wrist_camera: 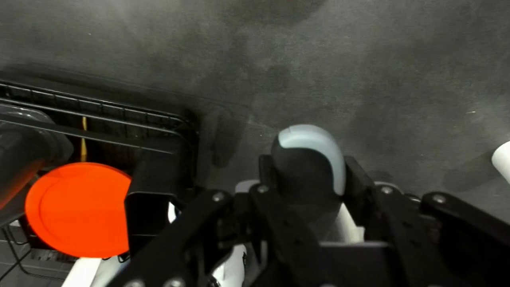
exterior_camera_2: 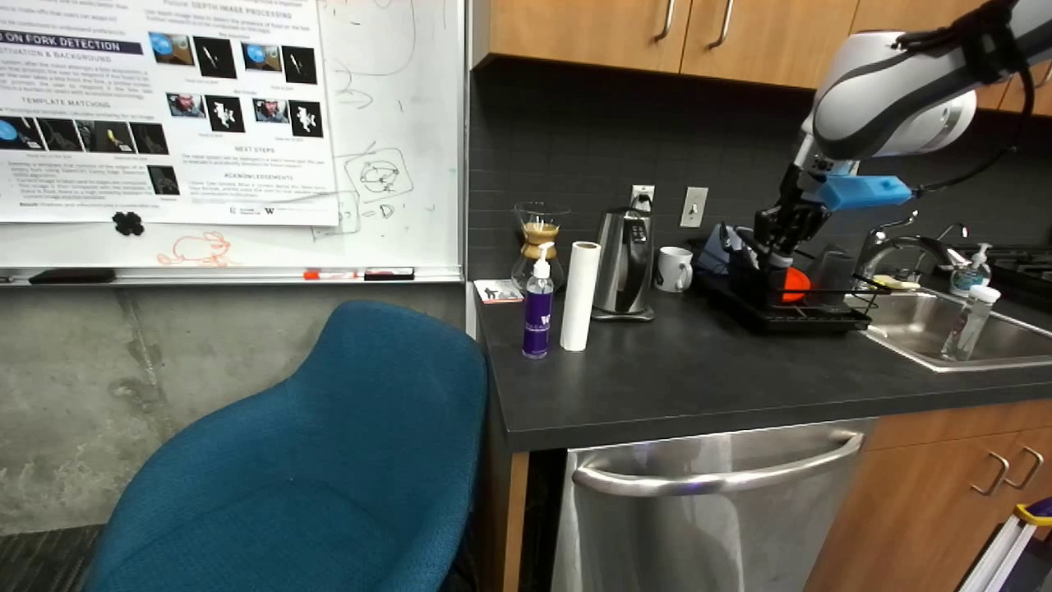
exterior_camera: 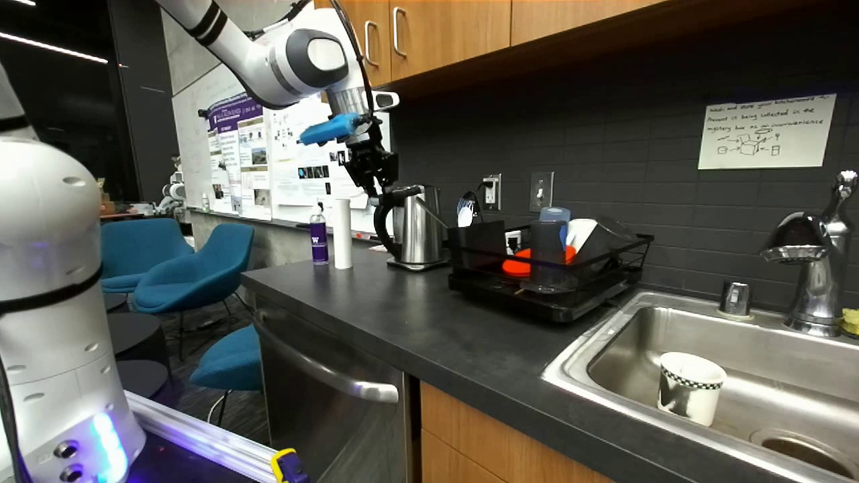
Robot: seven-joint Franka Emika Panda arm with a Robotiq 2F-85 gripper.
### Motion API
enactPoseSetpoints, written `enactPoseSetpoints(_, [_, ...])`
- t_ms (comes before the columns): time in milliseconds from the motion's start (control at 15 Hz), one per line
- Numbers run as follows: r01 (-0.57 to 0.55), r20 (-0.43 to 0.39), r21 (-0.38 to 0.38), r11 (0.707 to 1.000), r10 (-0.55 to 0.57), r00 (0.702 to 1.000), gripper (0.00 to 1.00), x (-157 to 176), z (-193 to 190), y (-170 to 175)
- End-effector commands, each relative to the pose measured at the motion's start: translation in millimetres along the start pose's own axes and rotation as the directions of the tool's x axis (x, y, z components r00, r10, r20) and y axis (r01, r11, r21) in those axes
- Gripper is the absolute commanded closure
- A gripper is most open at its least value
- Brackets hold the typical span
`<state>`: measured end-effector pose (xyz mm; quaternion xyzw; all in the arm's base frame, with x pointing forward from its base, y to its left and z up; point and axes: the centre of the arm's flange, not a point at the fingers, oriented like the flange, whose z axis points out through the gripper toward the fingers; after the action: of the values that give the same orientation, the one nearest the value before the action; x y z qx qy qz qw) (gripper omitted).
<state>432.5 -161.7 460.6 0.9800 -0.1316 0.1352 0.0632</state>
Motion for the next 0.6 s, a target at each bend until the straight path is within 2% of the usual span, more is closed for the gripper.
enactPoseSetpoints(0, [-0.057, 0.012, -0.077, 0.995, 0.058, 0.998, 0.83, 5.8, -17.5, 5.3])
enactPoseSetpoints(333, [-0.114, 0.042, -0.157, 0.981, 0.122, 0.992, 0.83, 17.8, -23.0, 10.8])
enactPoseSetpoints(533, [-0.123, 0.084, -0.179, 0.976, 0.140, 0.987, 0.83, 20.6, -20.5, 6.3])
